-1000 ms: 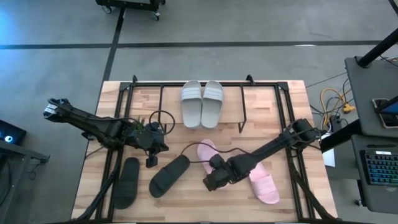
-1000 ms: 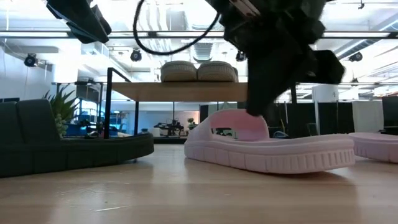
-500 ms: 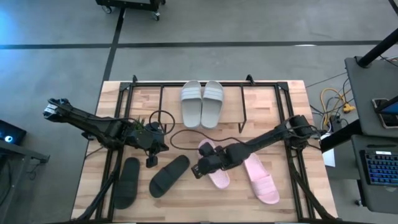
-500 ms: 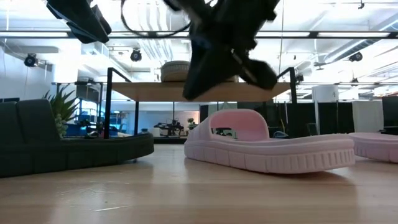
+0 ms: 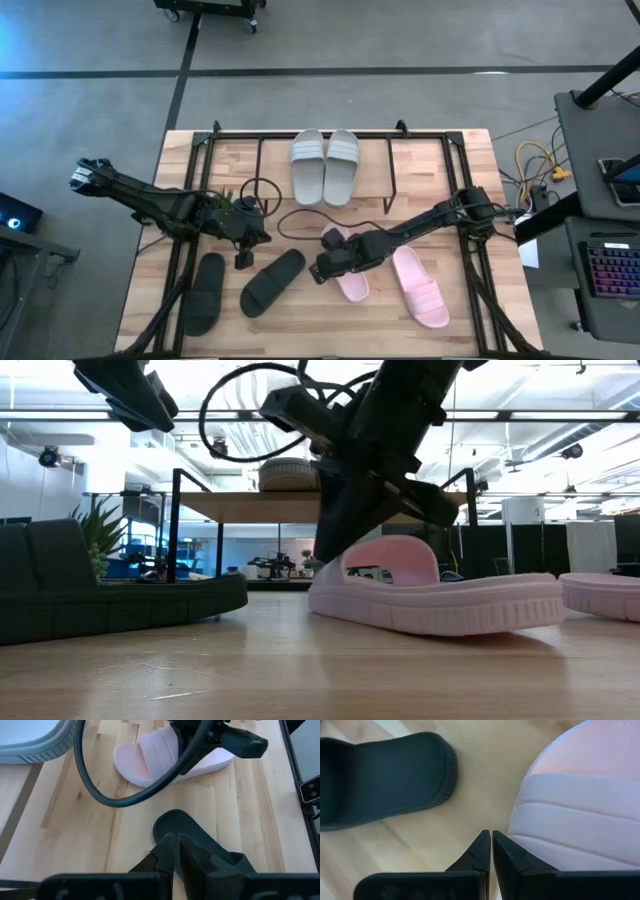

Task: Pick and place slides into the shelf
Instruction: Adjust the left pink slide, then adjust the right pink slide

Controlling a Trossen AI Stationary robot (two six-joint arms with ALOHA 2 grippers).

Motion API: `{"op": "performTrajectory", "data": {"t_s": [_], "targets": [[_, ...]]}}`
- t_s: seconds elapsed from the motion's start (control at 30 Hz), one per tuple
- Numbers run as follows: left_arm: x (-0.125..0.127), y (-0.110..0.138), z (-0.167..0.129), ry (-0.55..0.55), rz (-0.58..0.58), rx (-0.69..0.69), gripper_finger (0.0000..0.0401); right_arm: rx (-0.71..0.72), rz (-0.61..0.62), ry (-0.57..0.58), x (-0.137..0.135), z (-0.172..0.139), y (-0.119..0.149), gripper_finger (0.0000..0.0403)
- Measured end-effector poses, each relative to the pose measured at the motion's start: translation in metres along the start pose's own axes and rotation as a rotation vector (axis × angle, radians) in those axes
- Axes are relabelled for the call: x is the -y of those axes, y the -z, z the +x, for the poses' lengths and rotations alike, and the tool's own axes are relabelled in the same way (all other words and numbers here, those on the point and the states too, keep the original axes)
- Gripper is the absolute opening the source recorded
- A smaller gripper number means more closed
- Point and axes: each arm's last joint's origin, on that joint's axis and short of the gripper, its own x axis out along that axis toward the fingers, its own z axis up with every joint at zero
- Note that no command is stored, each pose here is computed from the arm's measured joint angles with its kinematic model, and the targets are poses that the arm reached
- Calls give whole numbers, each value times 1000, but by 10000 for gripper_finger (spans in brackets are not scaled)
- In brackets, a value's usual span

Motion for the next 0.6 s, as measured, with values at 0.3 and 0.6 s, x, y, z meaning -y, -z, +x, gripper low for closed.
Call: {"op": "performTrajectory", "data": {"t_s": [0.3,0.6], "targets": [[0,0,0,0,0,-2,8,124,37,92,5,-6,0,13],[0,0,0,0,-1,-1,8,202,-47,-16,-5,-63,-1,13]]}}
